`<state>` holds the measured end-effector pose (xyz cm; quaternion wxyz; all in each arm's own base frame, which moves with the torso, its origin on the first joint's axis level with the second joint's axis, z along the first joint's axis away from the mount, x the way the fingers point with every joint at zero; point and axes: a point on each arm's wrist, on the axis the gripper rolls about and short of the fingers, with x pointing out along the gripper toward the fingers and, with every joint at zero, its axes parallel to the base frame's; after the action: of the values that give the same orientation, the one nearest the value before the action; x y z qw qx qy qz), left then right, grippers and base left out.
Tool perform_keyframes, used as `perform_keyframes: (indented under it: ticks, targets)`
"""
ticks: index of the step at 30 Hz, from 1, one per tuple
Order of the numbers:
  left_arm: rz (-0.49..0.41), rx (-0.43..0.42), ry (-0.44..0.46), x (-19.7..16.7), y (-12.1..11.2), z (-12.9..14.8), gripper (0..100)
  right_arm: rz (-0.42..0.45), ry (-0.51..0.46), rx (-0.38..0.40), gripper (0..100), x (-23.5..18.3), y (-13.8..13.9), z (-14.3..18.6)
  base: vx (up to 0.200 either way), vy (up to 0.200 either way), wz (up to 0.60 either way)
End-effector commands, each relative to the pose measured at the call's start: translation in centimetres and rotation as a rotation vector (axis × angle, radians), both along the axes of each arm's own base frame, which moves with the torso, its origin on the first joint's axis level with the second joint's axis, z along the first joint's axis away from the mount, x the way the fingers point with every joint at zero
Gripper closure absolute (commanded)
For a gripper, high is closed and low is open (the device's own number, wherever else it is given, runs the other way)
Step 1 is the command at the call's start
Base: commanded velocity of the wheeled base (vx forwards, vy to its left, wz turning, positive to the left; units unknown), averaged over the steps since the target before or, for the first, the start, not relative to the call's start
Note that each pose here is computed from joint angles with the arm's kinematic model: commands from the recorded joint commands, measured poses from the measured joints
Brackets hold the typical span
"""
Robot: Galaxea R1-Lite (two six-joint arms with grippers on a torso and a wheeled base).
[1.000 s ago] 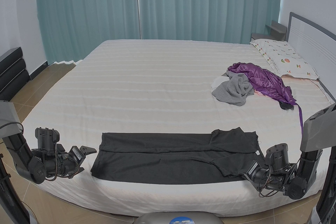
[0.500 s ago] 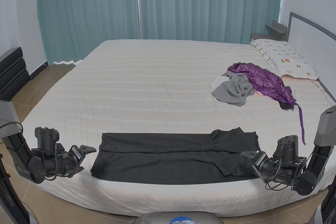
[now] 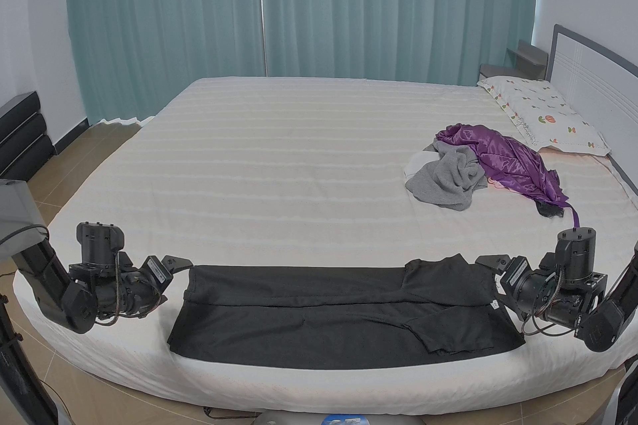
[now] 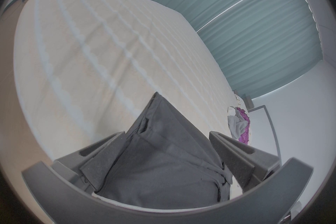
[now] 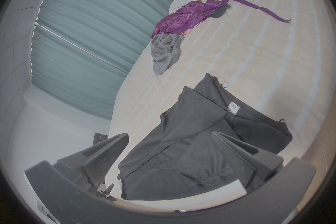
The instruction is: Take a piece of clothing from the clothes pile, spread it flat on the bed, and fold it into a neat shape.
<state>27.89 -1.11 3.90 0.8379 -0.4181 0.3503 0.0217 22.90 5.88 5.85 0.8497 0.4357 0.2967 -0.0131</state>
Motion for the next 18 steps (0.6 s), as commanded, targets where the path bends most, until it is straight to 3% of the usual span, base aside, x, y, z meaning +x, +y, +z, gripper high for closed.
perform_keyframes:
  ticks: [1, 8, 18]
  targets:
    - [-0.010, 0.057, 0.029, 2.7, -2.3, -1.5, 0, 0.006, 0.035, 0.002, 0, 1.2, 0.3, -1.2, 0.000, 0.000, 0.00]
    - [0.013, 0.112, 0.070, 3.6, -3.1, -3.2, 0, -0.009, 0.065, 0.019, 0, 1.3, 0.3, -1.8, 0.000, 0.000, 0.00]
    - [0.028, 0.137, 0.087, 3.5, -3.1, -3.4, 0, -0.027, 0.087, 0.012, 0, 1.7, 0.0, -2.5, 0.000, 0.000, 0.00]
